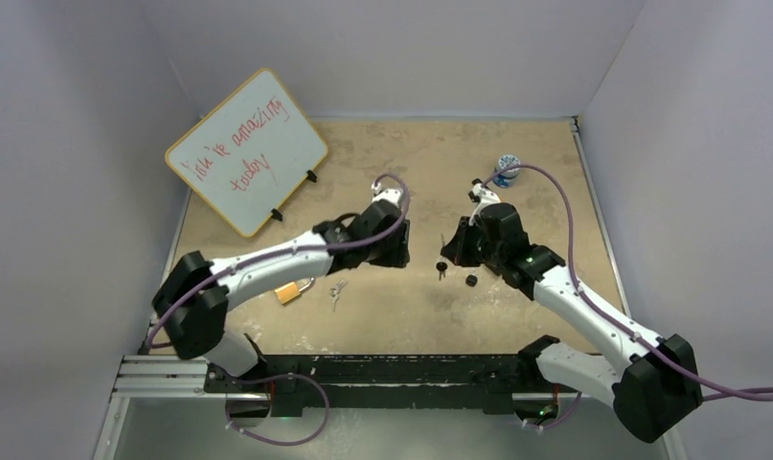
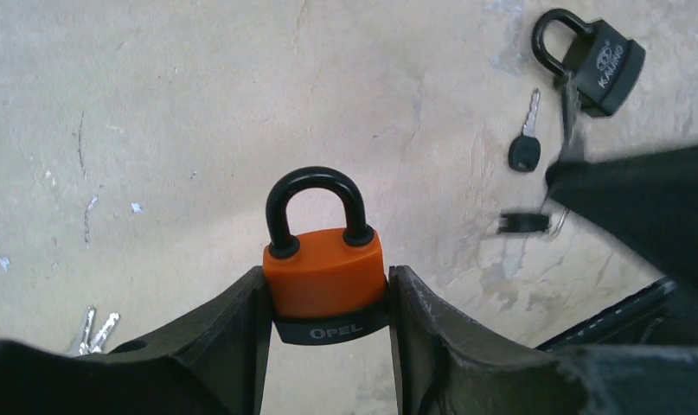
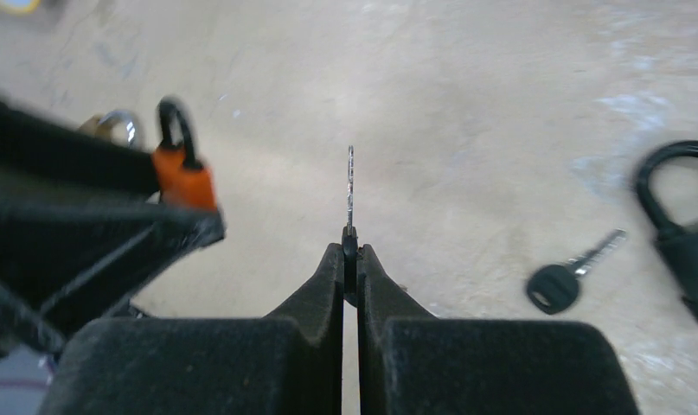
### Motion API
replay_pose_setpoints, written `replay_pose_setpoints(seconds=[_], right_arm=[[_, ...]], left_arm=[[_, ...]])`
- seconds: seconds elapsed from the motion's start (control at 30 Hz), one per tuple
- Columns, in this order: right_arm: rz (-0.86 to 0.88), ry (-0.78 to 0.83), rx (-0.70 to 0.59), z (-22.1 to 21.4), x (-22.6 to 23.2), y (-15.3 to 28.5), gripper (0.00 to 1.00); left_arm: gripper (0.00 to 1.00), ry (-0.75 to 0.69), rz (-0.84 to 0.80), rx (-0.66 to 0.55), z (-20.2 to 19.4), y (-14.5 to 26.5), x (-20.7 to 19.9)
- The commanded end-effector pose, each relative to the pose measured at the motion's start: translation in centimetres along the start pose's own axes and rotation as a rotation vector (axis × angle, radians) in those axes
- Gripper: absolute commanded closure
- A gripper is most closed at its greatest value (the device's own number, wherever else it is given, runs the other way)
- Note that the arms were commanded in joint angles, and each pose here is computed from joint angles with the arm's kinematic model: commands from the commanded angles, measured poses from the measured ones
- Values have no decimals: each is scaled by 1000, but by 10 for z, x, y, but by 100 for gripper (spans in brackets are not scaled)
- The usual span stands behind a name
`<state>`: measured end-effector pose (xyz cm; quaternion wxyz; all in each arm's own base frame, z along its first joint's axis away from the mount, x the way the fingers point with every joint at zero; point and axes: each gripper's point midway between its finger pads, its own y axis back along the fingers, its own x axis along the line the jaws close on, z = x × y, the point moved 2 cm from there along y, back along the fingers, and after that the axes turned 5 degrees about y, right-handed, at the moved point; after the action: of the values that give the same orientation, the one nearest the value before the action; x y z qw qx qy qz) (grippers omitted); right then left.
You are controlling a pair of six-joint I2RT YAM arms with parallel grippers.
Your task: Unlock with the key
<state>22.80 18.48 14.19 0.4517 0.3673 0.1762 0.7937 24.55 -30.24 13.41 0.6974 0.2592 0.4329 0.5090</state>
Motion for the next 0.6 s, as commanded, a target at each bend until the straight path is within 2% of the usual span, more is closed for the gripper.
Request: replay_pose_setpoints(seconds=[0.0,0.1,0.23,0.3,0.57], right_arm=[[-180,-73,-68,28,-27,9,100],[-166,-96,-53,28,-29,7,100],[-79,-76,-43,29,-18,1,100],[-51,-66,1,26,-15,-6,100],[37,-30,150,8,-8,-23,100]], left_arm=[[100,-150,-221,-509,55,16,-17],[100,-229,-337,-670,47,17,-14],[100,-420,-395,-722,32,2,-22],[100,-498,-467,-809,27,2,-31],[98,-651,-636,-857,-3,-16,-48]])
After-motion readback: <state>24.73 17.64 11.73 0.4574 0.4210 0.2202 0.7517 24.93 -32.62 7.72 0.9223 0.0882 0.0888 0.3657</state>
